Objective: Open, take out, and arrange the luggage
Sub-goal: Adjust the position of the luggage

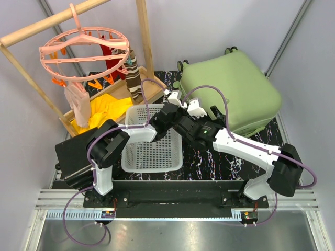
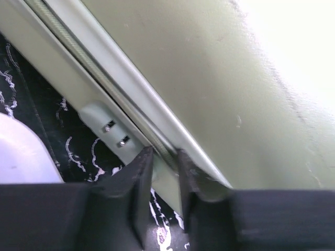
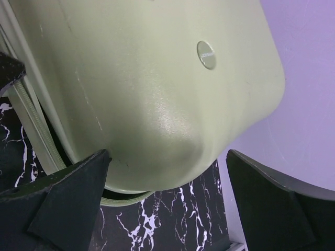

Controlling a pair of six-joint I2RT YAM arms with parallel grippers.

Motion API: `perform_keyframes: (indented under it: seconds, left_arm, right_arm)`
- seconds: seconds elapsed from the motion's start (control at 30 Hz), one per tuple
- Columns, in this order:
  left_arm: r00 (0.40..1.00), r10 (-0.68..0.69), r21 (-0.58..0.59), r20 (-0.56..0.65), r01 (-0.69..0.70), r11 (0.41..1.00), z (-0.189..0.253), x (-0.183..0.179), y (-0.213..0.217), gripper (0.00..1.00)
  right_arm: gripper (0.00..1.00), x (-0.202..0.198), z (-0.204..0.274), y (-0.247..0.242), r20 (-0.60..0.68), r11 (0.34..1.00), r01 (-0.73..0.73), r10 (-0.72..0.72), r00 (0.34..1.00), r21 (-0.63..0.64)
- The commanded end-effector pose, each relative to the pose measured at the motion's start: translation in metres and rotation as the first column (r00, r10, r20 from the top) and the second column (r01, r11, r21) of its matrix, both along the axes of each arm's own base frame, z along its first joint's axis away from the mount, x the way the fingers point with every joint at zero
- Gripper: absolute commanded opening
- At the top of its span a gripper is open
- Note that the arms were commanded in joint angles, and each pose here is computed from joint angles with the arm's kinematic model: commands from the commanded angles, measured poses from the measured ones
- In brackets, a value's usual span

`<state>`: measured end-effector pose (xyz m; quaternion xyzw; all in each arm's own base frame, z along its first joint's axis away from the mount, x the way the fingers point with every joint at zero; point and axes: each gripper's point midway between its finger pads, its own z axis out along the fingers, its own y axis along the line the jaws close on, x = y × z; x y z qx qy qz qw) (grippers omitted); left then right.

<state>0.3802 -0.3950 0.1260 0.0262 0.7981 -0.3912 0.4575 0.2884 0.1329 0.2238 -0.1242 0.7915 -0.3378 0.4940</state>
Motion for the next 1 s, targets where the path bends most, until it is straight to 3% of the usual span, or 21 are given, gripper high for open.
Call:
perform_keyframes:
  seconds: [0.0, 0.3, 0.53, 0.97]
  left_arm:
    - [0.996, 0.010, 0.141, -0.084, 0.002, 0.990, -0.055, -0.006, 0.012, 0.19]
    - [0.996, 0.021, 0.160, -0.089, -0.007, 0.987, -0.064, -0.003, 0.015, 0.00]
    - [0.995, 0.035, 0.169, -0.098, -0.018, 0.985, -0.073, 0.000, 0.019, 0.00]
    - [0.991, 0.049, 0.174, -0.125, -0.026, 0.984, -0.091, 0.002, 0.023, 0.00]
  right_arm:
    - [1.00, 0.002, -0.007, 0.004, -0.037, 0.998, -0.042, 0.040, 0.999, -0.053]
    - [1.00, 0.015, -0.025, 0.010, -0.057, 0.992, -0.039, 0.032, 0.998, -0.122]
    - [1.00, 0.033, -0.032, -0.016, -0.044, 0.971, 0.084, -0.096, 0.994, -0.223]
    - [1.00, 0.042, 0.033, -0.045, 0.132, 0.936, 0.264, -0.239, 0.962, -0.231]
